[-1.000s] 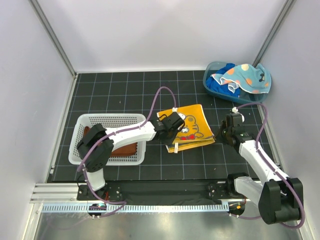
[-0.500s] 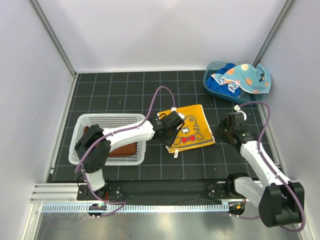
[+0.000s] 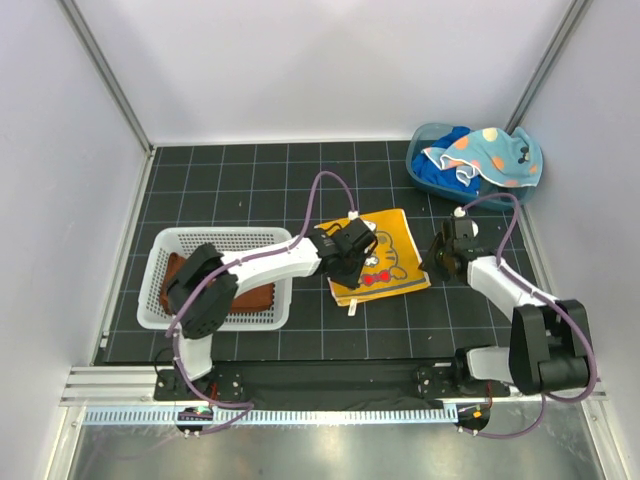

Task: Fold and stack the towels
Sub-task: Fold the towel

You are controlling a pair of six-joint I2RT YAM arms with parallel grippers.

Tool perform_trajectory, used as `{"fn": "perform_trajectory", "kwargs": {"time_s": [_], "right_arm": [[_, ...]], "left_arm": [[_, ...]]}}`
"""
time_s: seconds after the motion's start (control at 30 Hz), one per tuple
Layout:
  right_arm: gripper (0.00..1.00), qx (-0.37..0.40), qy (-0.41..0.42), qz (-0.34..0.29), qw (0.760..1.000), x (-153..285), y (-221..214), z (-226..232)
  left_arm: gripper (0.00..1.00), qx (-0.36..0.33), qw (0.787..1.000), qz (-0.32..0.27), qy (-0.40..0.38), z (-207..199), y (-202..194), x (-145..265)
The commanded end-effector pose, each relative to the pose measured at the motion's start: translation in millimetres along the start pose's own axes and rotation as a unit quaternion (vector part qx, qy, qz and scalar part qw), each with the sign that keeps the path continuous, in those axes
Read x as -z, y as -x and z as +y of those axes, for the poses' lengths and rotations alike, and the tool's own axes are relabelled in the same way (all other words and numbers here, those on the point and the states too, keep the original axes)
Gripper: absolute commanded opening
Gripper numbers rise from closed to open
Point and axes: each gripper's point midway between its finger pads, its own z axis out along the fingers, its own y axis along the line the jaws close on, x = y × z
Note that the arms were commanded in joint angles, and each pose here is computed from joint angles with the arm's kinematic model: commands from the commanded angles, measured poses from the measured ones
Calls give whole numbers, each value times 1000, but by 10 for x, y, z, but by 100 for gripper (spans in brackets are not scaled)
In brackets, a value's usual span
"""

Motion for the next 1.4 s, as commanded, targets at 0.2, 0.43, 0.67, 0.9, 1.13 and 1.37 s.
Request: {"fn": "perform_trajectory", "kwargs": {"time_s": [0.2, 0.43, 0.67, 0.9, 1.13, 1.37], "right_arm": [[29, -25, 14, -26, 999, -68, -149, 73], [28, -52, 31, -34, 998, 166, -510, 127], [28, -59, 40, -31, 997, 302, -751, 49], [32, -54, 12, -70, 996, 460, -571, -60], [32, -20, 30, -79, 996, 513, -304, 218], [33, 13, 48, -81, 995, 412, 69, 673]], "left_arm": [[17, 26, 999, 18, -9, 8, -222, -261], [15, 16, 999, 42, 17, 270, -495, -268], [16, 16, 998, 51, 32, 475, -616, -158], [16, 11, 998, 53, 9, 406, -600, -61], [16, 11, 998, 56, -18, 292, -570, -21], [17, 10, 998, 62, -13, 308, -586, -52]]}}
